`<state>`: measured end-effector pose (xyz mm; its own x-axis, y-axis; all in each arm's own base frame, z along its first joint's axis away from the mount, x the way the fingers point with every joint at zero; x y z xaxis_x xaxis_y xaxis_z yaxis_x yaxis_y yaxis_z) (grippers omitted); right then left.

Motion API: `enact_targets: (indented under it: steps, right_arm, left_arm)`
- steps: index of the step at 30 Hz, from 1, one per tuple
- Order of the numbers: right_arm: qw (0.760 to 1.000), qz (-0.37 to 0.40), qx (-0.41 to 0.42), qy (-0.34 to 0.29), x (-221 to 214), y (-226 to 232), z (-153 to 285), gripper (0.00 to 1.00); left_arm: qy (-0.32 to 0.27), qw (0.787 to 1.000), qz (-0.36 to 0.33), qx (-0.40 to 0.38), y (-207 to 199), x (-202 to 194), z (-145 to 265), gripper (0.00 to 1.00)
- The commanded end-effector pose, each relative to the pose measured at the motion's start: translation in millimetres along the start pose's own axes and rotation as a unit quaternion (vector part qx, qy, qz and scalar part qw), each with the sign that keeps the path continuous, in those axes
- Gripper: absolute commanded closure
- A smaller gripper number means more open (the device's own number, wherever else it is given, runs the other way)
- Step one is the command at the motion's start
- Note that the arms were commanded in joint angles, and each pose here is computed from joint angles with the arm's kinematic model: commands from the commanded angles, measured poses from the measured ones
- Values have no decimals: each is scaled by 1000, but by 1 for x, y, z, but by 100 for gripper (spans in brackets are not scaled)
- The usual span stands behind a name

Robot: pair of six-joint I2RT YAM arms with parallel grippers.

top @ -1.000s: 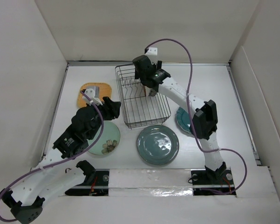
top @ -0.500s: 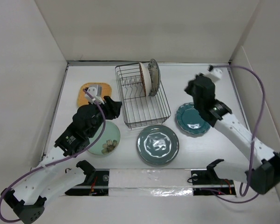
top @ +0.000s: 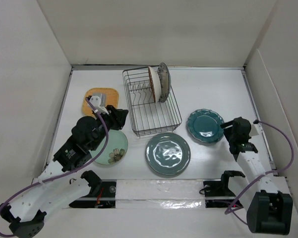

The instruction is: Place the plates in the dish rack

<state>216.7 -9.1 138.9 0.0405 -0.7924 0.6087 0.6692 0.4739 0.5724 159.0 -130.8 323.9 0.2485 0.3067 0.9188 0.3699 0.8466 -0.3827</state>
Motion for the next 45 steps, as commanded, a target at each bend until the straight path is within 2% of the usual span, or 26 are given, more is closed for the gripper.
enact_targets:
  steps: [1,5,13,15,19,22,23,28,32,34,39,42,45]
  right_arm:
    - [997,-17,52,50,-8,4,-10,29]
    - [994,-4,43,96,-21,0,-20,37]
    - [993,-8,18,114,-31,-20,-26,38]
    - [993,-14,23,115,-29,-21,-29,45]
    - [992,-9,27,122,-28,-21,-34,49]
    - [989,7,23,144,-30,-22,-40,60]
    - [989,9,20,146,-28,-25,-43,68]
    - [984,2,14,176,-29,-35,-57,84]
    - [989,-23,28,143,-22,-37,-55,99]
    - [993,-34,34,110,-13,-33,-48,100]
    - [992,-36,116,-40,42,1,-3,100]
    - [981,-27,165,-95,65,18,24,100]
    - [980,-15,171,-96,69,22,28,100]
  left_arm:
    - [-20,1000,0,-8,-2,5,2,75]
    - [-24,1000,1,-6,-1,7,3,71]
    - [-25,1000,2,-6,-1,7,3,70]
    - [-28,1000,2,-4,-1,8,4,69]
    - [-31,1000,2,0,0,8,5,69]
    - [-34,999,2,4,1,9,6,69]
    - [-35,999,2,4,1,10,5,69]
    - [-38,999,0,13,3,11,5,69]
    - [-39,999,-3,22,5,10,3,69]
    - [-34,999,-5,26,5,8,1,69]
    - [-30,999,-7,29,5,6,-2,69]
    - [-26,999,-8,29,5,4,-4,69]
    - [-22,999,-9,29,5,3,-5,69]
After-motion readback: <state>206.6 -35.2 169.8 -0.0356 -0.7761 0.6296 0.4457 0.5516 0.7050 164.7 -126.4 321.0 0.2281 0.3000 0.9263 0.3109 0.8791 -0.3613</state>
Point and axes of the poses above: each gripper's point midway between its finger pads, its own z axis back along the fingers, its own y axis along the line the jaws close on, x = y × z, the point moved 8 cm from there along z, back along the fingers, and after that the axes turned 1 degree about -z, right-handed, at the moved point
